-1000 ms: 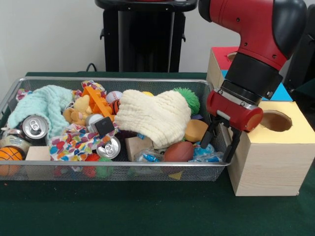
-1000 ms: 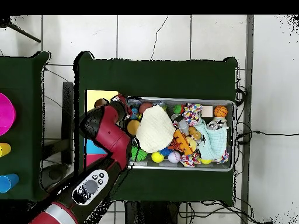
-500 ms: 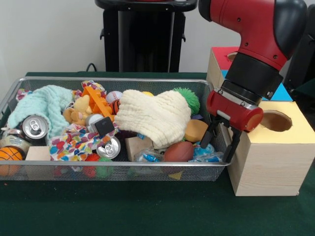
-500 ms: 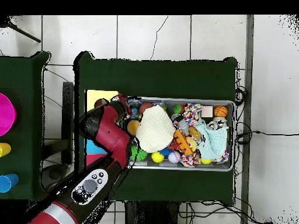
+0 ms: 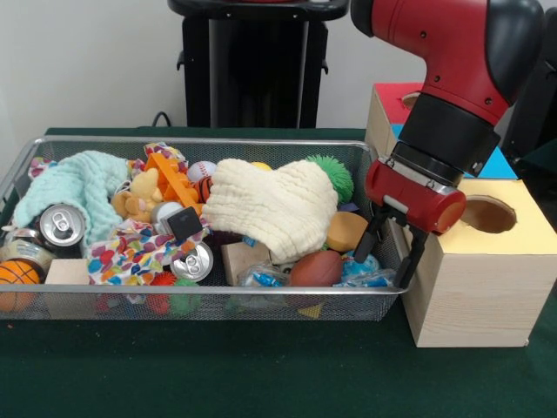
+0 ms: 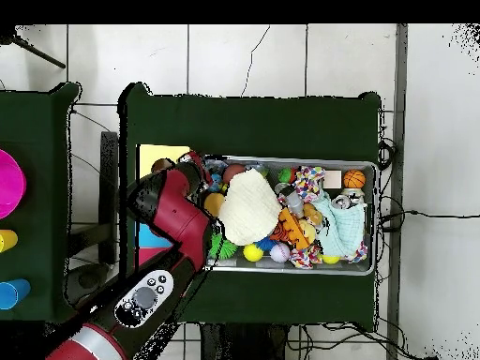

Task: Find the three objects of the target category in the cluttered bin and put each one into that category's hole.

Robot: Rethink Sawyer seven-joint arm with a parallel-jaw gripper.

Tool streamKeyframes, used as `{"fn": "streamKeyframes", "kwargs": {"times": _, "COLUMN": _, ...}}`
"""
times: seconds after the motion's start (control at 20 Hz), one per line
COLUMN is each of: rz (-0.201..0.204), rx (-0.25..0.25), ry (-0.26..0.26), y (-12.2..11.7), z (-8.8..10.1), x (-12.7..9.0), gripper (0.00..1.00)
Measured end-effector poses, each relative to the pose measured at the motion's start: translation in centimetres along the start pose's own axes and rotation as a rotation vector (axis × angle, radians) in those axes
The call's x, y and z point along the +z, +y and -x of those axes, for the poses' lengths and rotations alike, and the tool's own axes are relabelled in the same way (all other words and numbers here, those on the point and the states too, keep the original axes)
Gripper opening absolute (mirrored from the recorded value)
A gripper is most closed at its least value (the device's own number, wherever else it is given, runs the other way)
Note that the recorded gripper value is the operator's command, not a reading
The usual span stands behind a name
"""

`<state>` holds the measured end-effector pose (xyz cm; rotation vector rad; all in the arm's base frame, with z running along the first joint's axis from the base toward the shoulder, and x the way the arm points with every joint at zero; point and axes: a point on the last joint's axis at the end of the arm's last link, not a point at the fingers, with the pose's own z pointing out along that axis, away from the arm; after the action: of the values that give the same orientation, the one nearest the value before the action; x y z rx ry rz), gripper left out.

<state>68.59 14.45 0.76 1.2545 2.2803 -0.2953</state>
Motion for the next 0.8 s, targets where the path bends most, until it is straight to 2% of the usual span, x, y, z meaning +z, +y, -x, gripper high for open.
{"fn": "streamKeyframes", "kwargs": {"times": 0.35, "rz": 0.0, "rx": 0.002, "ry": 0.006, "y": 0.01, "z": 0.04, "x": 0.02, "gripper": 1.0}}
{"fn": "streamKeyframes", "kwargs": {"times": 0.8, "rz": 0.008, "rx": 0.029, "ry": 0.033, "y": 0.27, "z": 0.24, "x": 0.19, "gripper": 1.0}}
